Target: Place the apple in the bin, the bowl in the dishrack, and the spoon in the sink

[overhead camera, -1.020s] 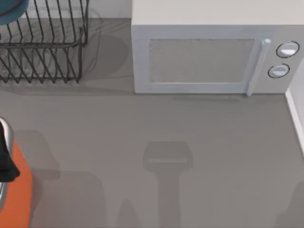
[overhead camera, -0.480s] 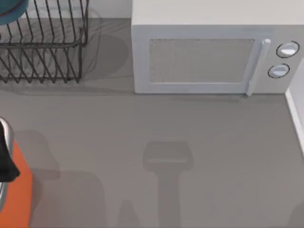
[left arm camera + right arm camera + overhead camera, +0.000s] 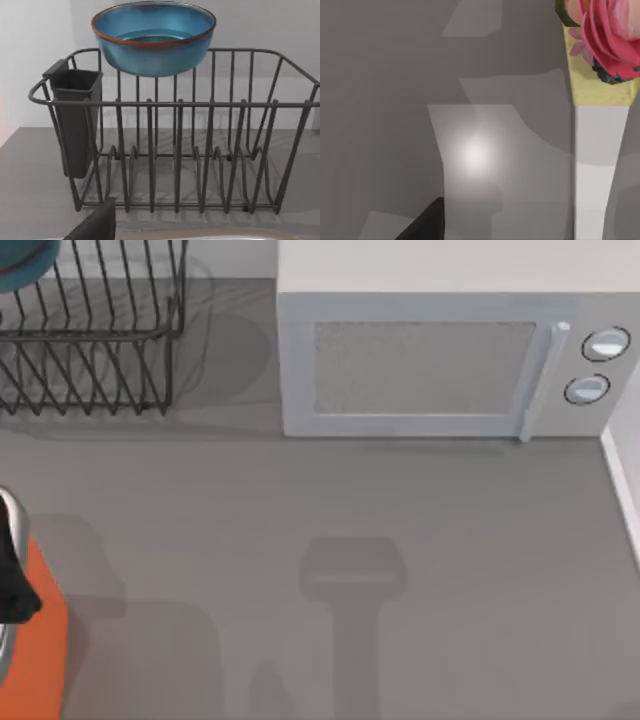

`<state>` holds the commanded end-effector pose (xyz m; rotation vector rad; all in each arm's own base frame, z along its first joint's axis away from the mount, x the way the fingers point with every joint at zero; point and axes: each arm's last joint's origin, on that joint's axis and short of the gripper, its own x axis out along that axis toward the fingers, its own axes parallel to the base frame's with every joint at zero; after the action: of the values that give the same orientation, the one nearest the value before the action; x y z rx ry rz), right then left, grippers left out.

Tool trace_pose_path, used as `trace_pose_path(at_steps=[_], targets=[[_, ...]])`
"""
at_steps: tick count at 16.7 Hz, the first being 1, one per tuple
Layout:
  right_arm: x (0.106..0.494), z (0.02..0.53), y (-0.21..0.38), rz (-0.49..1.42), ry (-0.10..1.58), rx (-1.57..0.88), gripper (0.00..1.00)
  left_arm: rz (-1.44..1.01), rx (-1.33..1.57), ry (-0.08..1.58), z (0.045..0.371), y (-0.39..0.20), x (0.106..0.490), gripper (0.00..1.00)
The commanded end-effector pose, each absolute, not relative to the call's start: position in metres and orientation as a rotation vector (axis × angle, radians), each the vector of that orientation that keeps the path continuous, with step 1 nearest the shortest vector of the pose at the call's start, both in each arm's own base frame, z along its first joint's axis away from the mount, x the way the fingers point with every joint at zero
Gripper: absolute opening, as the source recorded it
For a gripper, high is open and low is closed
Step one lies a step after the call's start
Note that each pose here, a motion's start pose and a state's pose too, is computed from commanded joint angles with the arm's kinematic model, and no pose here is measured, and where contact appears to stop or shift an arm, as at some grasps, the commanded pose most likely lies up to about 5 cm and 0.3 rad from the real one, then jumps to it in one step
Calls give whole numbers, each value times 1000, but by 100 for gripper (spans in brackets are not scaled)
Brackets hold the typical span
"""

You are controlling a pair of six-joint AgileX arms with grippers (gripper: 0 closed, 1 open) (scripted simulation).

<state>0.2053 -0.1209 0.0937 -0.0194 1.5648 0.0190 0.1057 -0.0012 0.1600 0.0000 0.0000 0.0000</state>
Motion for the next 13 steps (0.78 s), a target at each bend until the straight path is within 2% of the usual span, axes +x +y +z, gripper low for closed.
trace_pose_path(at_steps=[4,13], targets=[[205,93,-121,19,1565,-19,100,0,0,0,160,-1,106,100],[205,93,-121,19,1565,-19,32,0,0,0,160,-1,106,100]])
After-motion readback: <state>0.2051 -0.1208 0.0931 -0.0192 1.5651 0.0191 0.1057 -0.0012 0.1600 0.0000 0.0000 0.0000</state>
